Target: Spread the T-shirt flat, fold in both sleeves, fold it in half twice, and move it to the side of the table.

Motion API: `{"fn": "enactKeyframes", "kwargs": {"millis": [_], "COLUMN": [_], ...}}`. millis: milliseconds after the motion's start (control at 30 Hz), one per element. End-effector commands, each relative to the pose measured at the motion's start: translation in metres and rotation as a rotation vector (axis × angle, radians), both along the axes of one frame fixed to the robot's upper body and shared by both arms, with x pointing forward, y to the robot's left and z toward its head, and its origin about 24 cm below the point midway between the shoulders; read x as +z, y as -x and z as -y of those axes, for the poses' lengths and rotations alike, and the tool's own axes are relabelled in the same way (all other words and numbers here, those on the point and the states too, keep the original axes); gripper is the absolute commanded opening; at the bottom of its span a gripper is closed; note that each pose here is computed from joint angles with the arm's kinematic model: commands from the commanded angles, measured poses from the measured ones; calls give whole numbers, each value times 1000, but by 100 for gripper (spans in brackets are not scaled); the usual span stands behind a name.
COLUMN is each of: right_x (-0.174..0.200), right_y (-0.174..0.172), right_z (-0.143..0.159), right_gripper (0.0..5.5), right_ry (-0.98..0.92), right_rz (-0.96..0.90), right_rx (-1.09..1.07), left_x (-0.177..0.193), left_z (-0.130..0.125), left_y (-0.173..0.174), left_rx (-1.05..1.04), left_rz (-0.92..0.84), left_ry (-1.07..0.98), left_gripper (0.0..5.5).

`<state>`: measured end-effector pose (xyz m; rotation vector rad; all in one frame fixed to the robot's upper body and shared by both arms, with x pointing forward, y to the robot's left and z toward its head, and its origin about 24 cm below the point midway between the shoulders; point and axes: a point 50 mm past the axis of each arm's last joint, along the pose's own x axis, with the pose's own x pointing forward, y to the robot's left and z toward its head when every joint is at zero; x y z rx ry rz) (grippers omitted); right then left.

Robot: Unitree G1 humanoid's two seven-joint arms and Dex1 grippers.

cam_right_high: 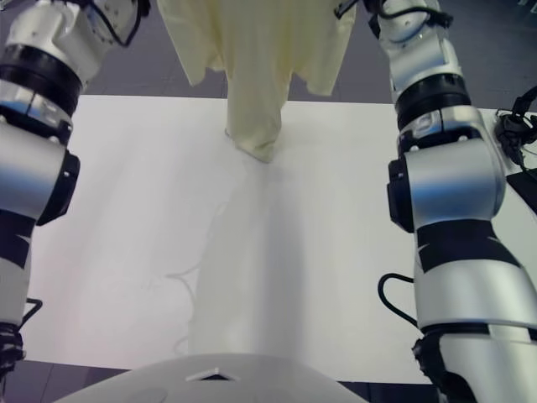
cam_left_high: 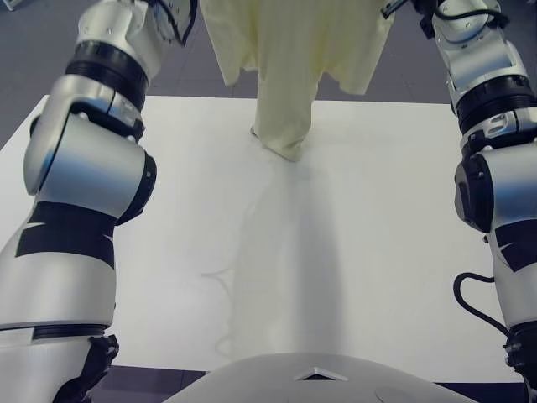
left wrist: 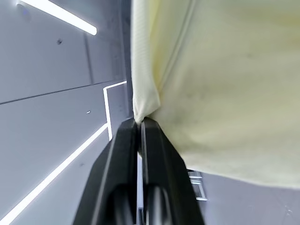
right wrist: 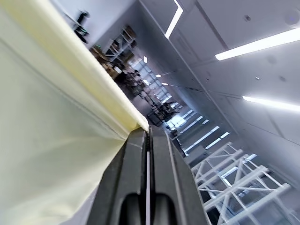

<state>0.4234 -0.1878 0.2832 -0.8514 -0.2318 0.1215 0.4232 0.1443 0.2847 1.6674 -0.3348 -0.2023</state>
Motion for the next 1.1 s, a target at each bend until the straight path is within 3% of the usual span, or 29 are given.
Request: {"fn": "enactKeyframes", "kwargs": {"millis": [33, 133, 267, 433, 667, 1000, 1100], "right_x": [-59, -63, -63, -110, -170, -182, -178], "right_y": [59, 119, 162, 206, 239, 279, 281], "right_z": [34, 47, 47, 28, 17, 22, 22], "right_gripper": [0, 0, 0, 0, 0, 0, 47], "right_ry": [25, -1, 19, 88, 89, 179, 163], "right_rz": [-311, -555, -819, -1137, -1325, -1482, -1486], "right_rx": [200, 338, 500, 676, 661, 674, 692], "left_x": [-94, -86, -76, -126, -195, -201, -197], "left_z": [-38, -32, -23, -9, -7, -5, 0], "left_y": [81, 135, 171, 205, 248, 285, 298], "left_rx": [-72, -113, -155, -218, -190, -187, -234], "left_rz": [-385, -488, -582, -779, -1024, -1227, -1330], "left_ry": [-55, -54, -88, -111, -114, -71, -15], "left_gripper": [1, 1, 1, 1, 1, 1, 37]}}
